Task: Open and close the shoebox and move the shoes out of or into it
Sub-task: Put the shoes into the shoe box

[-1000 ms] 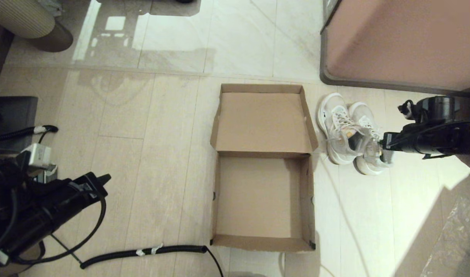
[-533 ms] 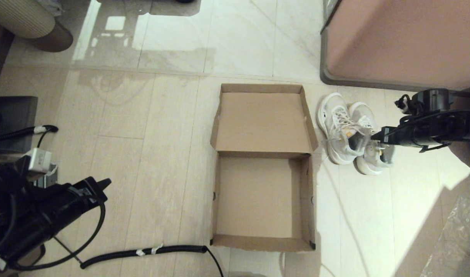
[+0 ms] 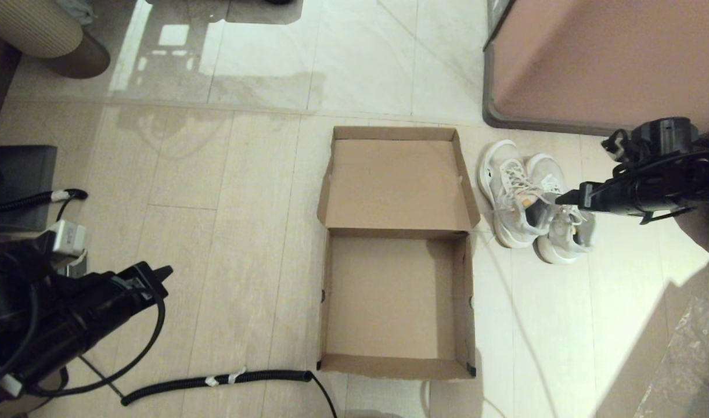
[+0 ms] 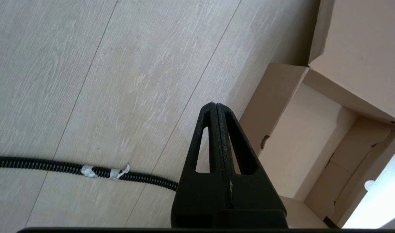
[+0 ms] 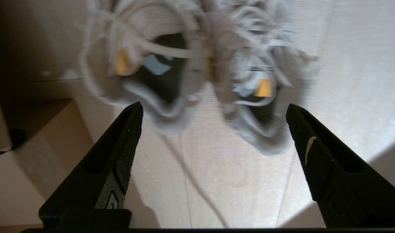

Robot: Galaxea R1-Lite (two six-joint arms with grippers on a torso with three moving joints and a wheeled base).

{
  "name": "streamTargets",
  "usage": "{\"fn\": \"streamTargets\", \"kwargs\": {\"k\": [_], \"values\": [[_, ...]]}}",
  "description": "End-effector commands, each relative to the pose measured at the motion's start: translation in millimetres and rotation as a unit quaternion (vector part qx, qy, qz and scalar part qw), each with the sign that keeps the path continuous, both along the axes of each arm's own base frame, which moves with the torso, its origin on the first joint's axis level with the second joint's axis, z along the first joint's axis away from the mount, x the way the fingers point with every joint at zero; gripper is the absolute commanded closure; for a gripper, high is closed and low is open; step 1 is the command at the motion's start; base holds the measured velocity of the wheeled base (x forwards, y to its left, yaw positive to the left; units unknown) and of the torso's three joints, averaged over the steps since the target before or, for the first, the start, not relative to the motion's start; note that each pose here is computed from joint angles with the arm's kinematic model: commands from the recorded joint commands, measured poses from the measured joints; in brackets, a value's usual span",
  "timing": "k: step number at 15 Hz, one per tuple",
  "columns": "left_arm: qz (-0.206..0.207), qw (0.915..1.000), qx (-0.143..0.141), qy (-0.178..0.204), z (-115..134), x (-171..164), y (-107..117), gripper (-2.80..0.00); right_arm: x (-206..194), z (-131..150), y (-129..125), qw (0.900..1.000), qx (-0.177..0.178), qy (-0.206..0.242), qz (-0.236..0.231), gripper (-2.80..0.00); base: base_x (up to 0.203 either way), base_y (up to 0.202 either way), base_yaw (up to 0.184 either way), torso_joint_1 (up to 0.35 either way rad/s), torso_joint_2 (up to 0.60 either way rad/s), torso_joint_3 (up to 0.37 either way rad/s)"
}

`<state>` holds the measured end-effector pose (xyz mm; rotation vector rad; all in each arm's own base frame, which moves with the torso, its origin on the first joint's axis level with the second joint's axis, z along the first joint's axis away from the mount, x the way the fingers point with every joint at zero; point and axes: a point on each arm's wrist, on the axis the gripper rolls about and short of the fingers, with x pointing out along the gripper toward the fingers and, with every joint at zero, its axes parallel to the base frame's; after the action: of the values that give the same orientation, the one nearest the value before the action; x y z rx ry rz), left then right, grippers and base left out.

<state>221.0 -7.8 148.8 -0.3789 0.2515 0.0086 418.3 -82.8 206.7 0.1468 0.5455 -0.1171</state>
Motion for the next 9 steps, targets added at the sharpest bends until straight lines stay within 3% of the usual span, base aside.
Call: {"fn": "streamTargets", "kwargs": {"k": [1, 4, 7, 9], "values": [[0.001, 1.0000, -0.002, 0.003, -1.6, 2.5, 0.2, 0.00, 12.4, -15.0, 5.5, 1.000, 0.001, 0.012, 0.008, -2.80, 0.000, 0.000, 0.000, 0.000, 0.00, 0.000], [0.002, 1.0000, -0.002, 0.003, -1.9, -1.0, 0.1, 0.00, 33.3, -32.0, 5.0, 1.000, -0.006, 0.010, 0.003, -2.80, 0.000, 0.000, 0.000, 0.000, 0.00, 0.000], [0.000, 1.0000, -0.002, 0.002, -1.4, -0.4, -0.1, 0.00, 55.8, -30.6, -3.2, 0.999, -0.023, -0.018, -0.016, -2.80, 0.000, 0.000, 0.000, 0.000, 0.00, 0.000], [0.001, 1.0000, -0.003, 0.002, -1.7, 0.3, 0.2, 0.00, 61.2, -42.2, -5.8, 0.999, -0.027, -0.004, -0.018, -2.80, 0.000, 0.000, 0.000, 0.000, 0.00, 0.000]]}}
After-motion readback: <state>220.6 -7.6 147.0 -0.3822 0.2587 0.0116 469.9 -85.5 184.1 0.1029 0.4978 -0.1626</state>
